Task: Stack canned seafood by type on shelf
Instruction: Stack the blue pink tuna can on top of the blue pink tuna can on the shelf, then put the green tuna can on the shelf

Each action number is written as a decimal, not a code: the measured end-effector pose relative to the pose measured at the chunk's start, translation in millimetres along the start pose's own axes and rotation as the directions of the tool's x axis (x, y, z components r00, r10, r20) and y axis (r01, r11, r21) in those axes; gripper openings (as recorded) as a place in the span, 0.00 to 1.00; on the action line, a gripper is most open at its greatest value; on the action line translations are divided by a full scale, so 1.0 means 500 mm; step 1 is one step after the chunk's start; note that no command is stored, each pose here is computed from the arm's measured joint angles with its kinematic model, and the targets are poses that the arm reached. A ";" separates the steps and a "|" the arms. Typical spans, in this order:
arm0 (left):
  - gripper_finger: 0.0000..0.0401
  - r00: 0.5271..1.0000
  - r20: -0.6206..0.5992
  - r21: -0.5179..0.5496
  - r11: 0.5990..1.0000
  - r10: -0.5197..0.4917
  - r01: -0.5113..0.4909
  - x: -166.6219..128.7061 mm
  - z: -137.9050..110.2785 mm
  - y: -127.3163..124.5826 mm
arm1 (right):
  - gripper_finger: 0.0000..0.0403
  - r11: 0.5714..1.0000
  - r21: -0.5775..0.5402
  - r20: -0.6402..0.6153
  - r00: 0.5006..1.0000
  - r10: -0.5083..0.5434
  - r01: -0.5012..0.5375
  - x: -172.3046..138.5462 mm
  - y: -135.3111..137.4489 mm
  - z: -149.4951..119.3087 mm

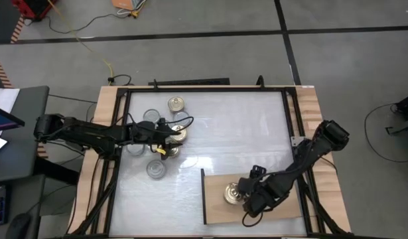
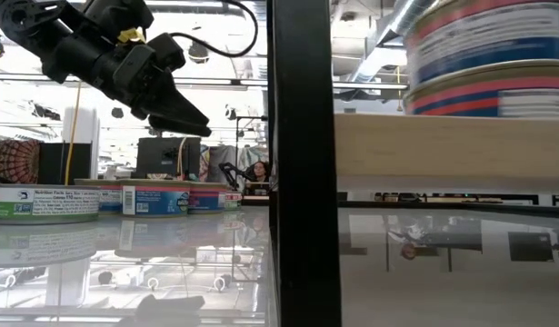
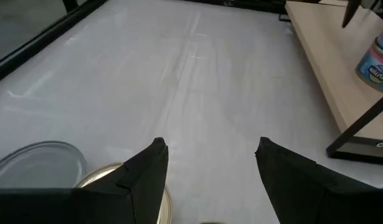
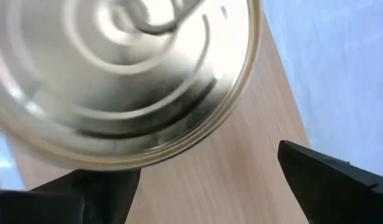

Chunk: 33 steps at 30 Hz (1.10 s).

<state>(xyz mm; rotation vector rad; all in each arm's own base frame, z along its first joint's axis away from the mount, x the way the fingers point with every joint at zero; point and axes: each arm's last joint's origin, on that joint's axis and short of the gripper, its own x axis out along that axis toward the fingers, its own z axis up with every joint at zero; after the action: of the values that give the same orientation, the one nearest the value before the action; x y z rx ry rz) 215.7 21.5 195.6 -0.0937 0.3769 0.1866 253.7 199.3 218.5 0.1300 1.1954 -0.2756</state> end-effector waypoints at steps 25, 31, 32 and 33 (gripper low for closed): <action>0.58 0.997 0.021 0.119 0.990 0.075 -0.077 -0.060 -0.015 -0.026 | 0.90 0.947 -0.063 0.201 0.933 -0.297 0.315 -0.138 -0.166 0.095; 0.58 0.990 -0.138 0.082 0.996 -0.019 0.030 -0.076 -0.029 -0.062 | 0.88 0.955 0.061 0.391 0.874 -0.290 0.289 -0.106 -0.264 0.177; 0.58 0.987 -0.161 0.087 0.996 -0.015 0.030 -0.081 -0.028 -0.072 | 0.88 0.954 0.068 0.418 0.860 -0.293 0.292 -0.099 -0.275 0.189; 0.58 0.984 -0.180 0.098 0.995 -0.003 0.021 -0.087 -0.026 -0.083 | 0.88 0.952 0.077 0.446 0.844 -0.298 0.296 -0.091 -0.286 0.201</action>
<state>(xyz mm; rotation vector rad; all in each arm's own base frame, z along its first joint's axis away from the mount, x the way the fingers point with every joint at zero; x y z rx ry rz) 179.5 -27.7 202.4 -0.0141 0.5643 0.1470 288.7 44.1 304.1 -0.1162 0.7414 -0.5514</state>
